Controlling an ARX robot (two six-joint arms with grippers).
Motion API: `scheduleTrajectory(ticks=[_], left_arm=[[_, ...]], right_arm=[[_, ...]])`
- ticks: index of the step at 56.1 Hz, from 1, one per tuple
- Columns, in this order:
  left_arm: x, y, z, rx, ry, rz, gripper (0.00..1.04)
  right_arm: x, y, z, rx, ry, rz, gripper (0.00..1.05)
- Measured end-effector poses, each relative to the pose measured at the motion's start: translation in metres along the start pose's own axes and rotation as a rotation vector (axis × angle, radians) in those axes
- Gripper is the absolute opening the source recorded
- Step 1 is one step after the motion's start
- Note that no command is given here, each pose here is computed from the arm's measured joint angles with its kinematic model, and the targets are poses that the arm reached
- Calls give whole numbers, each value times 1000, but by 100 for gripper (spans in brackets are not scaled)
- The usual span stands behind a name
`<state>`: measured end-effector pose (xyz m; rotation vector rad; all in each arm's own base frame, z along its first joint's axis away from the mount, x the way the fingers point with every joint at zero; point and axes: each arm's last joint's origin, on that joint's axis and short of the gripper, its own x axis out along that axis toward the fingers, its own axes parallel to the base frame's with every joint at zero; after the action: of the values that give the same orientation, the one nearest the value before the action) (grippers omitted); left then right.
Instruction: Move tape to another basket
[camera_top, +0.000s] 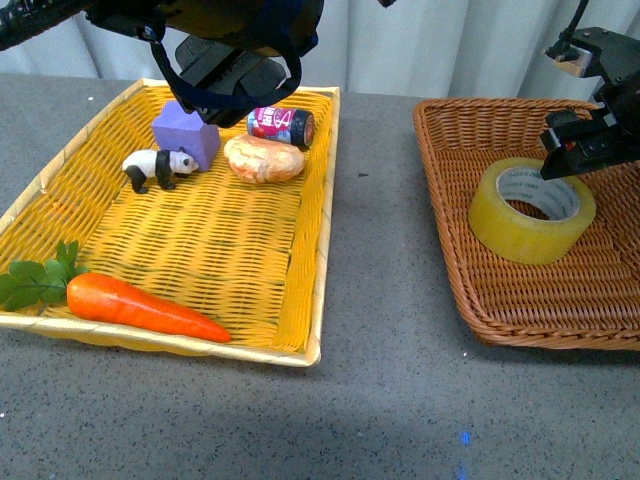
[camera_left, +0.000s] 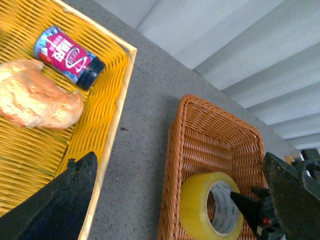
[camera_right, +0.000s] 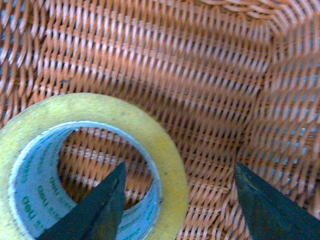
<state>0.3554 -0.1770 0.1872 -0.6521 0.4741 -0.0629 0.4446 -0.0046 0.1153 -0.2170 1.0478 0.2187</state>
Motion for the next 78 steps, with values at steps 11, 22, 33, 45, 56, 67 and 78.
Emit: scheduleTrajectory(ticks=[11, 22, 33, 45, 56, 67, 78], left_arm=[[2, 16, 31, -7, -136, 181, 98], [-11, 51, 56, 204, -312, 67, 78], [-80, 90, 50, 578, -487, 24, 38], [-124, 129, 30, 633, -460, 67, 4], [-151, 142, 20, 643, -467, 54, 4], [-172, 155, 8, 645, -470, 60, 4], [-189, 172, 1, 645, -457, 66, 4]], right_arm=[[-51, -10, 4, 73, -229, -177, 97], [-104, -11, -21, 180, -737, -212, 81], [-131, 18, -80, 208, -1042, -242, 42], [-145, 49, -127, 211, -1025, -237, 1], [-158, 61, -154, 209, -1036, -227, 1], [-159, 70, -182, 210, -1030, -227, 1], [-169, 76, -200, 211, -1028, -226, 1]])
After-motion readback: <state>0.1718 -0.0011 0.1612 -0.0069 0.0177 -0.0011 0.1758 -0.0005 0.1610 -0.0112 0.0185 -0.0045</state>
